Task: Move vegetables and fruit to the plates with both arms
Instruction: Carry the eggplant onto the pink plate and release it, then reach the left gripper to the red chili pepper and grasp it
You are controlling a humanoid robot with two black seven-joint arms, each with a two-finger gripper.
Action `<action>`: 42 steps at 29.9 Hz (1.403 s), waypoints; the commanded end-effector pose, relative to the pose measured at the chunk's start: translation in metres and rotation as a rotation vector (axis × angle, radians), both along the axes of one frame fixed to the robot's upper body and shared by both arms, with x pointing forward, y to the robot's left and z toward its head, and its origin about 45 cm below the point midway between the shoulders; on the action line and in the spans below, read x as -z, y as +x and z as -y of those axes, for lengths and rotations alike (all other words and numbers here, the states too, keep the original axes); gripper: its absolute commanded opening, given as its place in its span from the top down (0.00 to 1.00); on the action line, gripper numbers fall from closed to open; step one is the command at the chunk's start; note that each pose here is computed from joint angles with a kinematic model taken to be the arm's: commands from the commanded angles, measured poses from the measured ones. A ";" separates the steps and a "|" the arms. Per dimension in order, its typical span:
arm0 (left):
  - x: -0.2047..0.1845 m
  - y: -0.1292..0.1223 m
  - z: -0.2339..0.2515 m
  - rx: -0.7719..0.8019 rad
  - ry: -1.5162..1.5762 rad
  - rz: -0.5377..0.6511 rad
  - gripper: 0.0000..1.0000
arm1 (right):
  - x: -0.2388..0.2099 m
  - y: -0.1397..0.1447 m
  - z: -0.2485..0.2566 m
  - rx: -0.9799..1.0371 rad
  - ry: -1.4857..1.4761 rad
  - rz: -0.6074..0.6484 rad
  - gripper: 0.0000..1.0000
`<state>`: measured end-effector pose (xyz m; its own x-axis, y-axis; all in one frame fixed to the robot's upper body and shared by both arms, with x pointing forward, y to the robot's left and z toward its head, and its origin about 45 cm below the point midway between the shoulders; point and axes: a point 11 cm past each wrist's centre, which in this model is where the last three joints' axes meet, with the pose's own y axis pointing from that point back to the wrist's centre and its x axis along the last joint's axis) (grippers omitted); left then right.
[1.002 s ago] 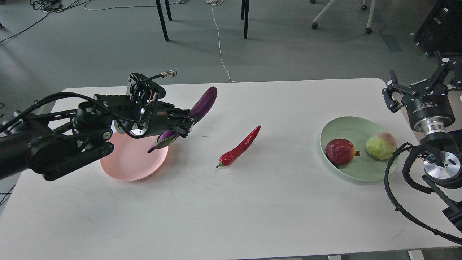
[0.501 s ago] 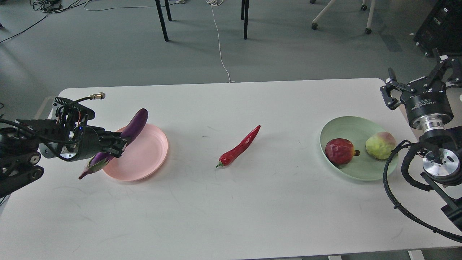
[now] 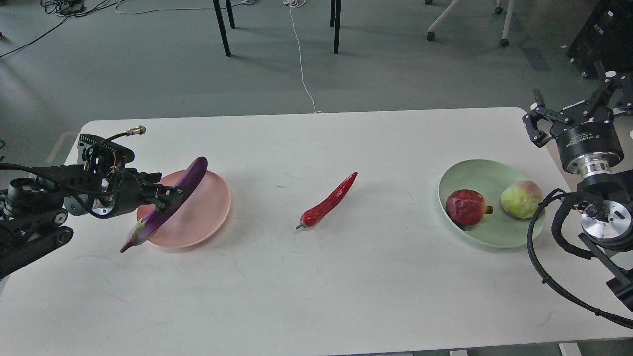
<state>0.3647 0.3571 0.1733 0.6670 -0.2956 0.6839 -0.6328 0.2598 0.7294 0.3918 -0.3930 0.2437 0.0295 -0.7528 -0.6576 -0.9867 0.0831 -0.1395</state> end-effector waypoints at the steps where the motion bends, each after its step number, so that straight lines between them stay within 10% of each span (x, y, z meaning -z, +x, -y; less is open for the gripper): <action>1: -0.008 0.004 0.006 0.025 -0.012 0.008 0.19 | 0.000 0.000 0.000 0.000 0.000 -0.001 0.02; 9: -0.065 0.053 0.118 0.233 -0.123 0.155 0.19 | -0.004 -0.001 0.004 0.002 -0.005 0.009 0.02; 19: -0.040 0.039 0.258 0.392 -0.188 0.125 0.19 | -0.016 -0.010 0.031 -0.002 -0.046 0.042 0.02; 42: 0.051 0.000 0.260 0.550 0.078 0.086 0.40 | 0.007 -0.026 0.054 -0.024 0.004 0.065 0.02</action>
